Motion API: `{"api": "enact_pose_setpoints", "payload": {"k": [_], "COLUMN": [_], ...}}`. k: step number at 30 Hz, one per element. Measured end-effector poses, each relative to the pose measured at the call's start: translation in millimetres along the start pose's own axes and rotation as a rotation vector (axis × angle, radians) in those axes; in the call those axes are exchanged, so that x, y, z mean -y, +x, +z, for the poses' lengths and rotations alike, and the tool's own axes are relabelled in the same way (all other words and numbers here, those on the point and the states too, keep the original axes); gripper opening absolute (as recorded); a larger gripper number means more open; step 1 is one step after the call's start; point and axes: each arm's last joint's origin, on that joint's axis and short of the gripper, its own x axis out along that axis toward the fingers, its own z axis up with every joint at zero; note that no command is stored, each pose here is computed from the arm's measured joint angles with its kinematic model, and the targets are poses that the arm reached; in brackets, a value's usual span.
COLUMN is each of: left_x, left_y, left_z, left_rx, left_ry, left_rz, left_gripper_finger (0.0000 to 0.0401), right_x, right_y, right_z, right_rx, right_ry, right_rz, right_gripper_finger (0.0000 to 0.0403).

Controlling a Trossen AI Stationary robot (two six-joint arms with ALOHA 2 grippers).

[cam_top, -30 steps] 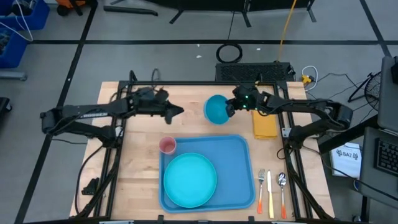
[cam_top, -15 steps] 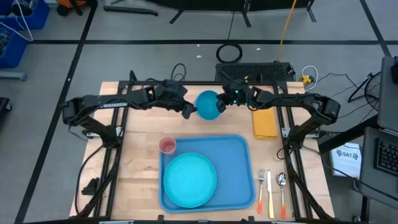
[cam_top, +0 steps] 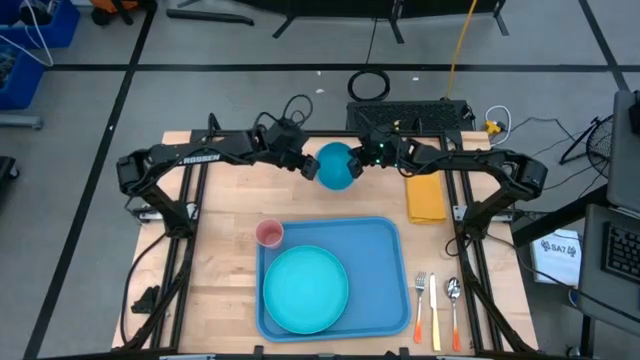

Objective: Set up tray
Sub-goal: Put the blue bowl on top of the green plate on the serving tray

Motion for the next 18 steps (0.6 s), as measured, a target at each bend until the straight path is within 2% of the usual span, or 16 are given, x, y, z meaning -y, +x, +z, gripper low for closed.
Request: {"api": "enact_pose_setpoints", "payload": {"k": [5, 10, 18], "left_x": [-5.3, -8.4, -14.3], "left_y": [16.9, 27.6, 32.4], "left_z": [0.0, -0.7, 2.6], "left_rx": [-0.053, -0.050, 0.038], "left_ry": [-0.016, -0.028, -0.036], "left_rz": [0.037, 0.059, 0.181], "left_gripper_finger": [0.0135, 0.0130, 0.0129], "right_x": [0.5, 0.6, -9.3], "right_y": [0.5, 0.4, -1.9], "right_z": [-1.2, -0.8, 12.9], "right_rx": [-0.004, -0.001, 0.037], "right_ry": [0.006, 0.014, 0.021], "right_rz": [-0.004, -0.002, 0.036], "right_gripper_finger": [0.0000, 0.0000, 0.0000]}}
